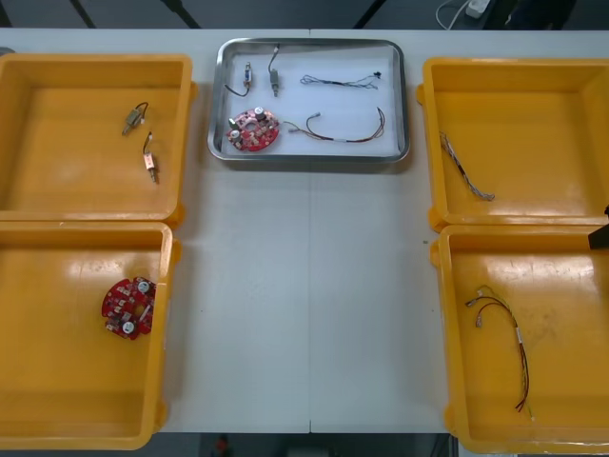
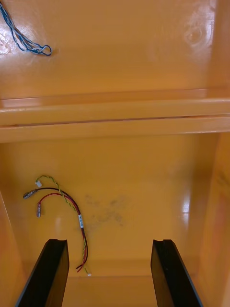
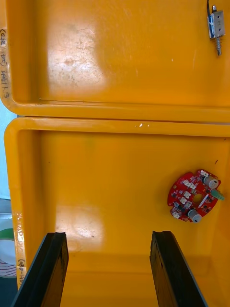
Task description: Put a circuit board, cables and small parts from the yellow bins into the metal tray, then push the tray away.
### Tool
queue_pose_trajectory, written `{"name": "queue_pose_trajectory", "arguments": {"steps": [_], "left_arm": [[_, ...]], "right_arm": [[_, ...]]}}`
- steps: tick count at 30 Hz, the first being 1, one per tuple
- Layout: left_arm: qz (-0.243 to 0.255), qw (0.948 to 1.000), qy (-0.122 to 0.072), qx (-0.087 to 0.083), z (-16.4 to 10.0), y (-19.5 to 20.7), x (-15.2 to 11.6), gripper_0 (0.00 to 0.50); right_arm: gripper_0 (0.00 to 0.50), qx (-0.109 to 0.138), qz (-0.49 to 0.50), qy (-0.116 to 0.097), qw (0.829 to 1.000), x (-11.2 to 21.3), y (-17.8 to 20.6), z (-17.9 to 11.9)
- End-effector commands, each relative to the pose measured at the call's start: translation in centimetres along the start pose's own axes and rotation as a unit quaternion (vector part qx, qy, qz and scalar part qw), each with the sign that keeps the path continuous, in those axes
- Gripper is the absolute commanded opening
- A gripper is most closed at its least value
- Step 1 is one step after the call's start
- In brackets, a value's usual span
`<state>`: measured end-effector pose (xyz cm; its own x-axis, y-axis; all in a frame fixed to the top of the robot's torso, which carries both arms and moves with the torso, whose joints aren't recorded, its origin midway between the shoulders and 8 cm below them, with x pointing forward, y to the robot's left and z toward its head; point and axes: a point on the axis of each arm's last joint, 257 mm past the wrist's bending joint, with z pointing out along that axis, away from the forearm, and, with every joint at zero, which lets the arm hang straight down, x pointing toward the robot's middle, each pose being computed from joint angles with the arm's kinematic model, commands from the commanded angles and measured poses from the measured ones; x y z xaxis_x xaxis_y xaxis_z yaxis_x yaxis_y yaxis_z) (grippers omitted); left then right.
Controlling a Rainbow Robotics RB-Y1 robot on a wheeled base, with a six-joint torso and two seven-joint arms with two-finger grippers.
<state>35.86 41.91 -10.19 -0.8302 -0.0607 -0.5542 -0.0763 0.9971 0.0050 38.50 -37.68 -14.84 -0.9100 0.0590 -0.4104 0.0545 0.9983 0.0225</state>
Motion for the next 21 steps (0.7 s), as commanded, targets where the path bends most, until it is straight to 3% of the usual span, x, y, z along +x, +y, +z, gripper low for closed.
{"name": "queue_pose_trajectory", "arguments": {"steps": [1, 21], "left_arm": [[0.006, 1.0000, 0.004, -0.001, 0.34, -0.38, 0.68, 0.500], [0.006, 1.0000, 0.004, -0.001, 0.34, -0.38, 0.68, 0.500]], "right_arm": [[0.500, -0.004, -0.022, -0.011, 1.000, -0.28, -0.18, -0.19], [0.500, -0.004, -0.022, -0.011, 1.000, -0.28, -0.18, -0.19]]}}
